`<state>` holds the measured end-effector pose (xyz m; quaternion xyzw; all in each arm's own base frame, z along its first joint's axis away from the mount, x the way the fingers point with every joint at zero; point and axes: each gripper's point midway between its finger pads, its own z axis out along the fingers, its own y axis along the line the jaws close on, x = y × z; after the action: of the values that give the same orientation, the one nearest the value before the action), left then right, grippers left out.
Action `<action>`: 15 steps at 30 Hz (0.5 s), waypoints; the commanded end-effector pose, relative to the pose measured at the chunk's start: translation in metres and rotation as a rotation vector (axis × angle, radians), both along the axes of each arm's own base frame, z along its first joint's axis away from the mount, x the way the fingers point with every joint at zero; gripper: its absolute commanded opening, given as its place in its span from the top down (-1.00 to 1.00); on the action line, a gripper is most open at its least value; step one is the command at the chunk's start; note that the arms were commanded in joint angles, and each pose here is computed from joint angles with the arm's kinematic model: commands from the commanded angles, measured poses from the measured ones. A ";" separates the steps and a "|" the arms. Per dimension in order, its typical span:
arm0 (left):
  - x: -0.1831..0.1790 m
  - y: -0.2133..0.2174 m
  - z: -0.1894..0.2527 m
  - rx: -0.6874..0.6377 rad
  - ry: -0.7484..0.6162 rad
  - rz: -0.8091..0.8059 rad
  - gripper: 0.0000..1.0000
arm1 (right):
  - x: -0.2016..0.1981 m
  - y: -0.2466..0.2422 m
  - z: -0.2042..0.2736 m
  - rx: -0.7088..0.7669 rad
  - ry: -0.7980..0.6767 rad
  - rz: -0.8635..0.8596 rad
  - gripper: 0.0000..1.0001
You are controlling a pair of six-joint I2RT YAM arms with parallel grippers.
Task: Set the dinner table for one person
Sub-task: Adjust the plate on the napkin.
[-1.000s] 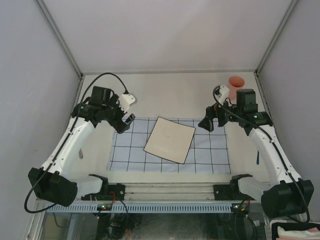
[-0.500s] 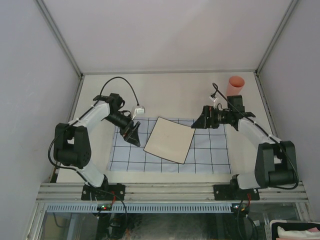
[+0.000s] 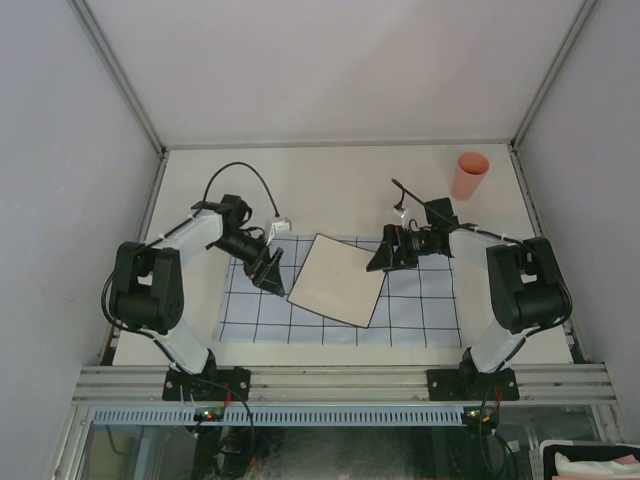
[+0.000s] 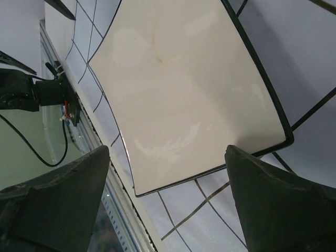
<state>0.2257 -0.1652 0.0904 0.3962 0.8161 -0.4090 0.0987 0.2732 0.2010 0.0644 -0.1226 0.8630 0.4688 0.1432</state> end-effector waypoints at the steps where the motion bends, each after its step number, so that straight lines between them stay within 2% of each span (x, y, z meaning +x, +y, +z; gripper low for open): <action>1: 0.002 0.000 -0.021 0.011 0.013 0.069 -1.00 | 0.018 0.000 0.007 -0.012 -0.096 0.014 -0.83; 6: 0.005 0.001 -0.034 0.056 0.046 0.114 -0.99 | 0.019 -0.005 0.006 -0.015 -0.095 0.006 -0.83; 9: 0.019 0.008 -0.038 0.129 -0.043 0.156 -1.00 | 0.021 -0.007 0.015 -0.016 -0.129 0.004 -0.83; 12: 0.036 0.019 -0.017 0.208 -0.237 0.217 -1.00 | 0.020 -0.010 0.025 -0.049 -0.192 0.010 -0.83; 15: 0.050 0.025 0.038 0.262 -0.572 0.245 -1.00 | 0.025 -0.017 0.044 -0.105 -0.312 -0.009 -0.83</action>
<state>0.2414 -0.1470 0.0570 0.3637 0.8746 -0.2874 0.1421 0.2817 0.1913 0.0720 -0.1449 0.8667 0.4423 0.1792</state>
